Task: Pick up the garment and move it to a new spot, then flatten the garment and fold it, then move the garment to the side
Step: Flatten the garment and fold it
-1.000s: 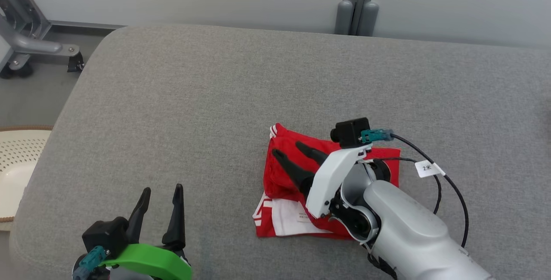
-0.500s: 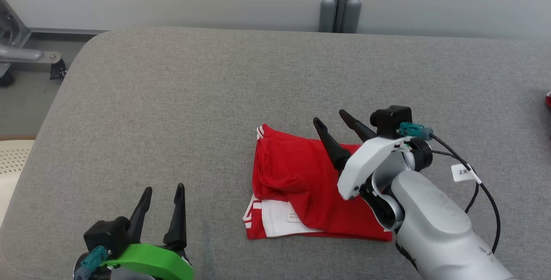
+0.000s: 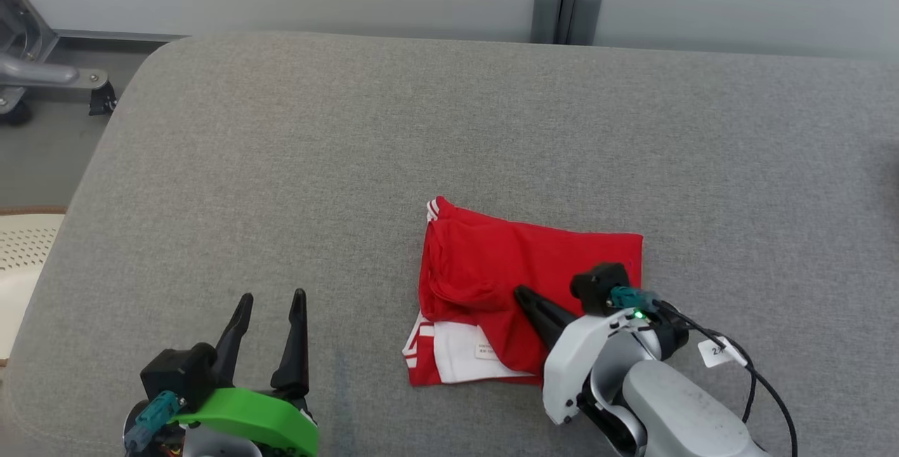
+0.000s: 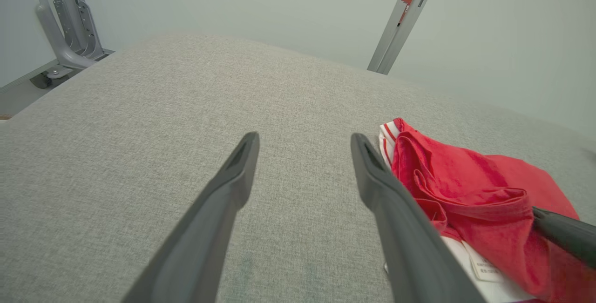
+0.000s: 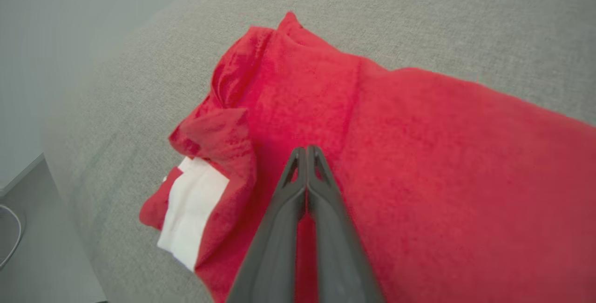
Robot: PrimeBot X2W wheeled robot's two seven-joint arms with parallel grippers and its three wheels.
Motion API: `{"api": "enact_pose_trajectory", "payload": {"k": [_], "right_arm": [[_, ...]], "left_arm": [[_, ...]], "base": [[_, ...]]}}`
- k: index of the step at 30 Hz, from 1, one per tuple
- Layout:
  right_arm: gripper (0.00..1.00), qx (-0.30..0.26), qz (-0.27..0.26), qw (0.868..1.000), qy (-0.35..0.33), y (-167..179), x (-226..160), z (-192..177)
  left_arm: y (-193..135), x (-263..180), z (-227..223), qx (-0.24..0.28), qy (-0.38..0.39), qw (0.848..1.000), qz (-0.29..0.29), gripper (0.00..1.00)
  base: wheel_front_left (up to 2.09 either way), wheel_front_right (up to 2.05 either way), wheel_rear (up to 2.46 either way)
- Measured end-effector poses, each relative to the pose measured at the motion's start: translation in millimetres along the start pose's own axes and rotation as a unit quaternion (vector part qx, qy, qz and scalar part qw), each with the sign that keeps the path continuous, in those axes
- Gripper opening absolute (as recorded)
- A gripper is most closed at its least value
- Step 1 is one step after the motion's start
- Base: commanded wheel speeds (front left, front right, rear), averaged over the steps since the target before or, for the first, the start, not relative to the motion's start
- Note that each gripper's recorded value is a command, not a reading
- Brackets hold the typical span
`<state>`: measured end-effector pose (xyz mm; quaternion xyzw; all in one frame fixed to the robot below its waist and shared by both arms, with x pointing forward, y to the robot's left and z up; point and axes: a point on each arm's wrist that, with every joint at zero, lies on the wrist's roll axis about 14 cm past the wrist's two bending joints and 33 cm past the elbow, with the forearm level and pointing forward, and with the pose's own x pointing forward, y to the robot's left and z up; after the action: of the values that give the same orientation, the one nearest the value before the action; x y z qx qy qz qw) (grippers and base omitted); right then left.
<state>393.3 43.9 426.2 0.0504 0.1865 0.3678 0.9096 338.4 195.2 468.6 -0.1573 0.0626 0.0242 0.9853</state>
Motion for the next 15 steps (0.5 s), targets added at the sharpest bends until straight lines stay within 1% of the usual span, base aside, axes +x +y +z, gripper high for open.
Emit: {"api": "enact_pose_trajectory", "payload": {"k": [4, 9, 12, 15], "right_arm": [[0.00, 0.001, 0.026, 0.999, 0.018, 19.4, 7.1, -10.9], [0.00, -0.009, 0.066, 0.998, 0.022, 44.3, 18.6, -11.2], [0.00, -0.016, 0.093, 0.995, 0.036, 60.5, 20.9, -19.5], [0.00, -0.027, 0.134, 0.989, 0.057, 85.4, 19.3, -30.8]], "left_arm": [[3.7, -0.1, 1.3, 0.000, -0.002, 1.000, 0.006, 1.00], [8.8, -2.4, -0.1, -0.001, 0.000, 1.000, 0.014, 1.00], [11.8, -2.7, 0.5, -0.001, -0.001, 1.000, 0.020, 1.00], [13.9, -3.8, -0.4, -0.002, 0.000, 1.000, 0.024, 1.00]], "base": [[0.00, 0.00, 0.00], [0.00, 0.00, 0.00], [0.00, 0.00, 0.00], [0.00, 0.00, 0.00]]}}
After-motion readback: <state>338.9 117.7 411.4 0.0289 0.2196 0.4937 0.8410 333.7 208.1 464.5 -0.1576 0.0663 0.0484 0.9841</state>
